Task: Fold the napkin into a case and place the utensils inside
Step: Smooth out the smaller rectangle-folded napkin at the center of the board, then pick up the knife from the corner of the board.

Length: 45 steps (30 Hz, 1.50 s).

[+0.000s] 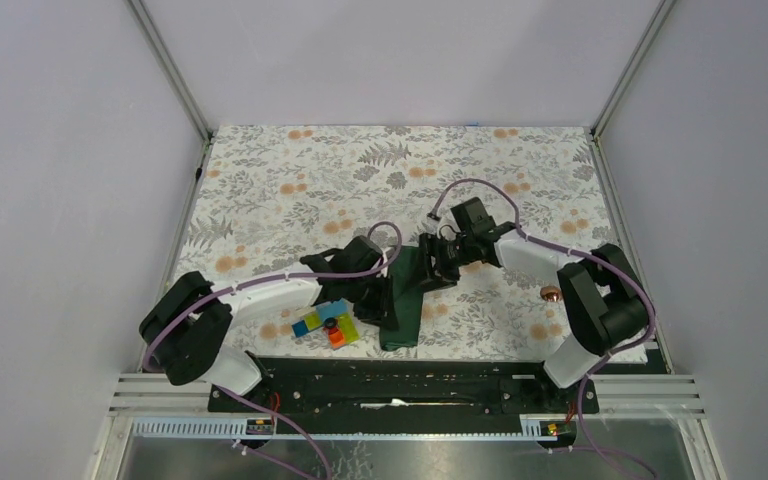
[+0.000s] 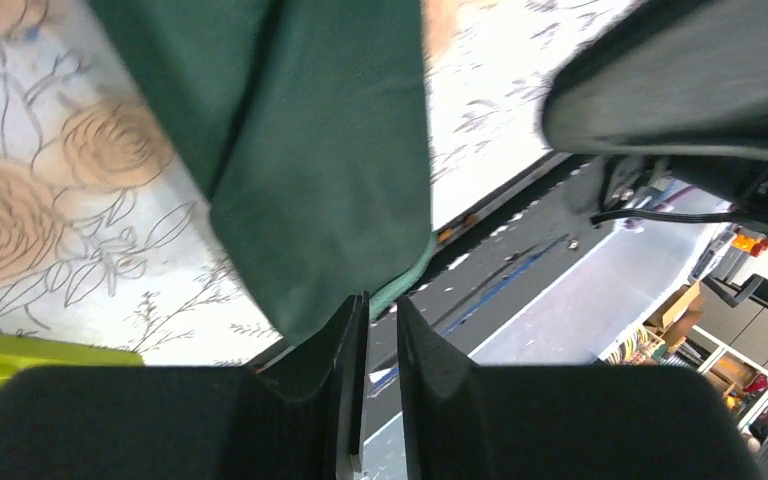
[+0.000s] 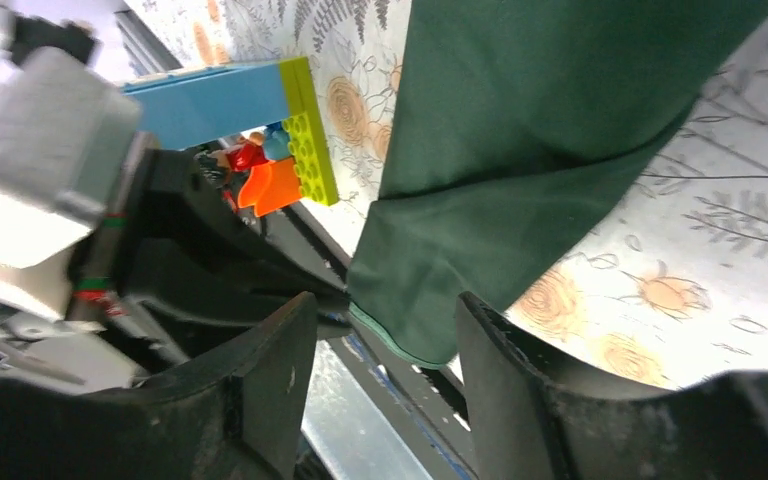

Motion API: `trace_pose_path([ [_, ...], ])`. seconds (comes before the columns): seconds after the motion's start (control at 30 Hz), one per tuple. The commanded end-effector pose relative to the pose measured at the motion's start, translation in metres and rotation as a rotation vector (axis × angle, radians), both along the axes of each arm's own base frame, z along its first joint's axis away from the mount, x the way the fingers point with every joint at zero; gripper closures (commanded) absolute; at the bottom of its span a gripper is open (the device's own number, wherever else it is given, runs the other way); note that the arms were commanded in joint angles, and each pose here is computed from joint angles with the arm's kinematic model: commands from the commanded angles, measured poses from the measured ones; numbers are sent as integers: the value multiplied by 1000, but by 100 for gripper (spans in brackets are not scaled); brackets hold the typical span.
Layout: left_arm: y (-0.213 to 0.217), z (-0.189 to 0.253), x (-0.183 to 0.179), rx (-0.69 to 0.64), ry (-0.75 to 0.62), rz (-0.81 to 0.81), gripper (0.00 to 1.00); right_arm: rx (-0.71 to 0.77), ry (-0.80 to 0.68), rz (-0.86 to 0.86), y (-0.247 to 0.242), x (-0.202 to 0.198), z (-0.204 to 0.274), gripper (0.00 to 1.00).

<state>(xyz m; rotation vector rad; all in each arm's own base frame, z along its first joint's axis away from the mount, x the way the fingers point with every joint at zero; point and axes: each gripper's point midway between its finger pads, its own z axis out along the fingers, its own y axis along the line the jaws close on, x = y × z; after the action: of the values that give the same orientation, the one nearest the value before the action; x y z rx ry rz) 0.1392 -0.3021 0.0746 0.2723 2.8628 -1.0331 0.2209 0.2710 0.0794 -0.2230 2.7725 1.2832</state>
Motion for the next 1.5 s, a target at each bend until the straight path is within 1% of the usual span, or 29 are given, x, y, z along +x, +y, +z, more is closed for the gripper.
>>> trace_pose_path([
  [0.0, 9, -23, -12, 26, 35, -2, 79, 129, 36, 9, 24, -1, 2, 43],
  [0.07, 12, -32, -15, 51, 38, 0, 79, 130, 41, 0, 26, 1, -9, 42],
  [0.13, 15, -40, -17, 81, 29, -4, 78, 99, 48, -14, 23, 2, -30, 38],
  [0.2, 14, -44, -17, 90, 19, -9, 76, 15, 52, -11, 14, 2, -55, 35],
  [0.27, 10, -40, -15, 80, 7, -19, 73, -52, 55, 0, 6, 1, -59, 33],
  [0.37, -2, -16, -7, 28, -32, -35, 64, -59, -7, 5, 5, 8, -30, 26],
  [0.4, -5, -6, -5, 11, -45, -43, 59, -73, -36, 6, 3, 11, -19, 23],
  [0.47, -15, 24, 1, -44, -89, -67, 48, -139, -86, 3, -8, 15, 2, 17],
  [0.5, -20, 40, 3, -71, -111, -82, 44, -181, -133, 3, -15, 19, 12, 15],
  [0.57, -32, 76, 11, -132, -177, -119, 36, -303, -210, -41, -37, 32, 32, 9],
  [0.63, -38, 104, 17, -173, -237, -156, 30, -424, -267, -146, -68, 47, 49, 3],
  [0.73, -41, 137, 29, -188, -337, -218, 25, -544, -316, -287, -116, 67, 80, 0],
  [0.77, -39, 145, 34, -191, -362, -230, 24, -632, -356, -322, -139, 76, 91, 0],
  [0.8, -37, 152, 40, -206, -380, -237, 24, -787, -419, -360, -170, 88, 101, 0],
  [0.83, -32, 156, 48, -227, -382, -234, 23, -864, -483, -319, -183, 96, 111, 0],
  [0.9, -21, 162, 62, -295, -355, -209, 22, -864, -570, -102, -178, 102, 121, 0],
  [0.93, -15, 163, 68, -333, -339, -196, 21, -915, -588, -9, -185, 103, 120, 0],
  [0.97, -10, 162, 74, -341, -341, -181, 21, -1011, -581, 49, -201, 104, 115, 0],
  [1.03, -7, 154, 81, -253, -388, -175, 20, -1224, -520, 235, -242, 100, 96, 0],
  [1.07, -12, 152, 80, -199, -444, -182, 19, -1291, -471, 318, -262, 95, 85, 1],
  [1.1, -19, 151, 76, -159, -500, -200, 17, -1327, -422, 368, -281, 92, 76, 3],
  [1.17, -28, 157, 62, -171, -545, -242, 15, -1302, -330, 445, -310, 82, 59, 12],
  [1.23, -28, 159, 58, -147, -601, -240, 11, -1332, -273, 480, -334, 76, 53, 21],
  [1.27, -27, 157, 57, -134, -611, -235, 10, -1314, -254, 488, -339, 73, 48, 23],
  [1.33, -25, 158, 51, -151, -622, -240, 9, -1274, -228, 438, -352, 67, 37, 21],
  [1.37, -23, 159, 49, -154, -630, -238, 8, -1262, -208, 387, -360, 64, 32, 17],
  [1.4, -21, 159, 50, -151, -639, -232, 7, -1246, -193, 331, -367, 61, 27, 15],
  [1.47, -18, 161, 50, -140, -669, -222, 5, -1212, -194, 209, -377, 60, 21, 14],
])
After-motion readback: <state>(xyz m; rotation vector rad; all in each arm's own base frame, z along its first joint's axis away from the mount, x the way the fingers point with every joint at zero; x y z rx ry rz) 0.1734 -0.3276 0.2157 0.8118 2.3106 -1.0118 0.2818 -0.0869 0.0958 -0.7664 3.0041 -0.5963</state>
